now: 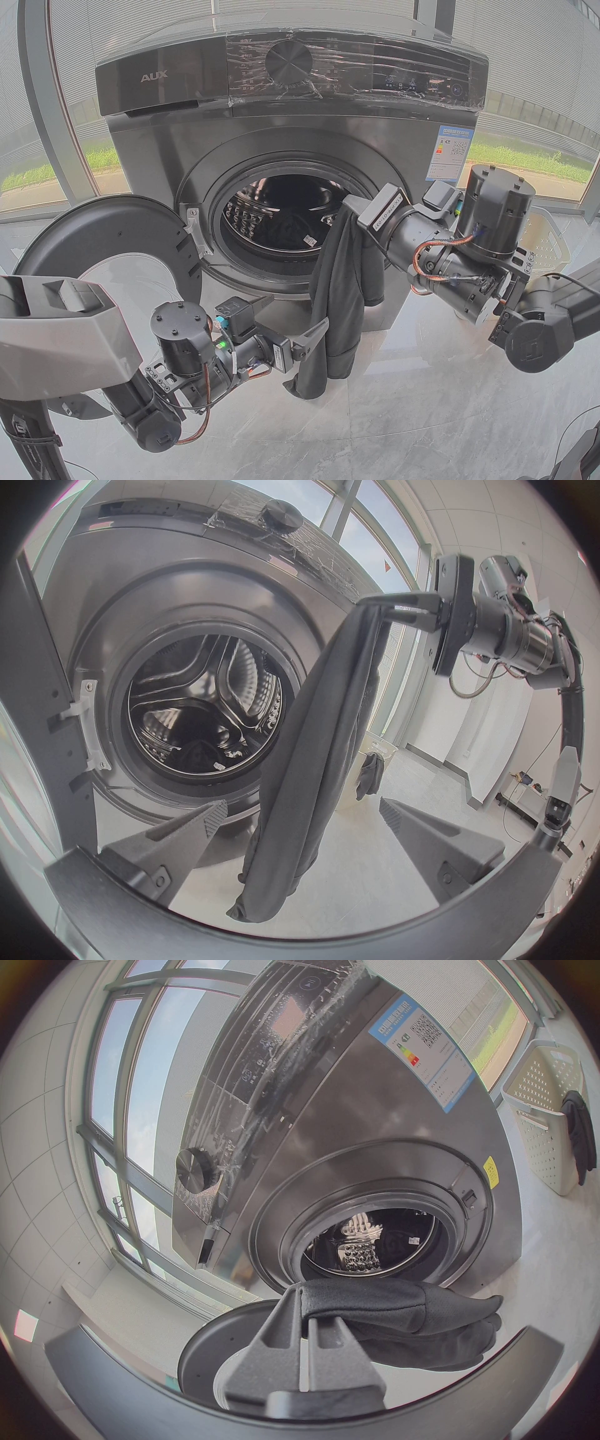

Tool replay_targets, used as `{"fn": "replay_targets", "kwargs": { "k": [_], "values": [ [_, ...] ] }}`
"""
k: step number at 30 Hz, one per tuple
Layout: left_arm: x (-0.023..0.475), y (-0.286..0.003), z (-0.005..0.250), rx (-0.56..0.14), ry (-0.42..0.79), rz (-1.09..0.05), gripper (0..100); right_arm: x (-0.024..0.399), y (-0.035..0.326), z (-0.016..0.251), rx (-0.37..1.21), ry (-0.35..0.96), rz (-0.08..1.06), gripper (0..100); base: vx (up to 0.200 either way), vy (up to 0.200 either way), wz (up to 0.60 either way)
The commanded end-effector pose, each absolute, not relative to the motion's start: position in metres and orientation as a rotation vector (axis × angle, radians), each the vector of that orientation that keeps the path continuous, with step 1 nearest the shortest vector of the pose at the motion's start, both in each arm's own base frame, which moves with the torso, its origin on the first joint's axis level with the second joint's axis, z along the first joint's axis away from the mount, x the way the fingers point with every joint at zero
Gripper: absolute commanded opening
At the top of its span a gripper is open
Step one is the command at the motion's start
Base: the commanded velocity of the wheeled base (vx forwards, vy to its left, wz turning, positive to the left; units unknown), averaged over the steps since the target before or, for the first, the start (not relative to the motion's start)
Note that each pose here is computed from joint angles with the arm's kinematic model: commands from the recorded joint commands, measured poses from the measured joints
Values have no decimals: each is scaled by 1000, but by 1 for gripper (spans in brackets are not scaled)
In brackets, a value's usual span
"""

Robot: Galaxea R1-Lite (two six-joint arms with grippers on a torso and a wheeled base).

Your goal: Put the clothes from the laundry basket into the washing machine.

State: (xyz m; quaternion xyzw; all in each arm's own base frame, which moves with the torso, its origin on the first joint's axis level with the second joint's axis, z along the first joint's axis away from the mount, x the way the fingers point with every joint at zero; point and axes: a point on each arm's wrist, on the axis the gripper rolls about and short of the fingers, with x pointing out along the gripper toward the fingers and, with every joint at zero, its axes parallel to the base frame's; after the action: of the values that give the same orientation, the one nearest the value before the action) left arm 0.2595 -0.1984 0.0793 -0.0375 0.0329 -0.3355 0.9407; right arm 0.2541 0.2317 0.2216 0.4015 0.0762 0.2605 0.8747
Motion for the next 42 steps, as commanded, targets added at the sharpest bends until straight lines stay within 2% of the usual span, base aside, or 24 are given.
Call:
{"fn": "replay_targets", "kwargs": {
  "k": [1, 22, 33, 42],
  "values": [
    [264, -209, 68, -73, 85, -698, 100, 252, 237, 227, 849, 151, 562, 0, 0, 0, 0],
    [310, -250, 25, -78, 80, -692, 100, 249, 241, 225, 855, 156, 578, 0, 0, 0, 0],
    [320, -263, 22, -73, 79, -680, 100, 248, 243, 223, 853, 164, 580, 0, 0, 0, 0],
    [342, -260, 17, -83, 50, -595, 100, 247, 240, 223, 854, 164, 575, 0, 0, 0, 0]
  ]
}}
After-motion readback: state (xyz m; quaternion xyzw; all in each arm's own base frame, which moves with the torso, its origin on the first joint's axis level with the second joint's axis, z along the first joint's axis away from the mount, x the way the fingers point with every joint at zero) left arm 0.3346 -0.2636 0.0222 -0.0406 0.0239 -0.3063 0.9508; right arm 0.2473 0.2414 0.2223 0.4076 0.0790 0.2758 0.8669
